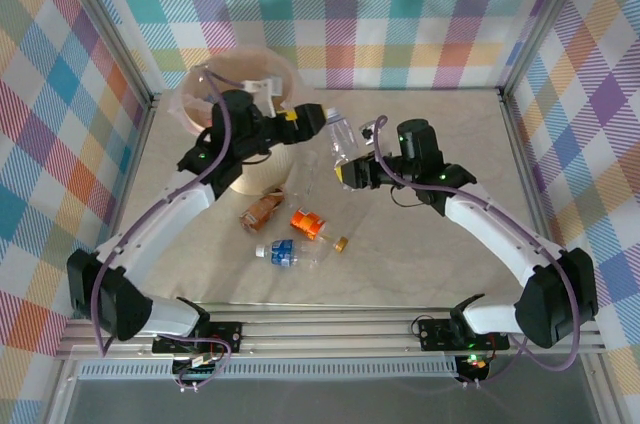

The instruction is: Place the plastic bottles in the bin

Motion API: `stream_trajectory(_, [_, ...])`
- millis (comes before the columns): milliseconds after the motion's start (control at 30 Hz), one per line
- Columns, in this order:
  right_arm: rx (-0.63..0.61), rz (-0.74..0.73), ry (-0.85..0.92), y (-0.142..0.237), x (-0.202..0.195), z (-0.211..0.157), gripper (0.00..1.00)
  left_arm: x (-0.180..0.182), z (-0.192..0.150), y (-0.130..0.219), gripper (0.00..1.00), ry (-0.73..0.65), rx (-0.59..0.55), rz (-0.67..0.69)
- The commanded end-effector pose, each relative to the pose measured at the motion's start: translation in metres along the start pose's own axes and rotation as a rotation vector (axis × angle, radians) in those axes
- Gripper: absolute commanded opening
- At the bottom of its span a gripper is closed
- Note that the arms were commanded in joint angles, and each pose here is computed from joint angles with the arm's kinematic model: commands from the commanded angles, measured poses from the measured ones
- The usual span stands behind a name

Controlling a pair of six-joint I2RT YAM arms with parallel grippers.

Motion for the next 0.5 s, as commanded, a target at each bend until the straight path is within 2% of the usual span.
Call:
stream_trajectory(0, [-0.062,0.118,0.045,0.006,0.023,0.012,0.44,-0.024,0.002,-0.008,0.98,-0.01,0.032,-0.099])
stream_trajectory(200, [-0.076,0.143,0.066,0.005,0.032,0.016,0.43,-0.028,-0.003,-0.018,0.86,-0.012,0.062,-0.102])
stream_trajectory(467, [-0.087,0.14,0.076,0.005,0.034,0.016,0.45,-0.031,-0.003,-0.015,0.51,-0.024,0.057,-0.099])
Point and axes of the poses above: each hand's point on the last joint's axis, 136 mm out from that joint toward the fingers, its own y axis back along the fingers, its own x axis along the line the jaws close on, z = x × y, the point moved 8 cm from there along y, back along the fingers, and after that the axes turned 8 degrees about -y, right-handed, at the moved point
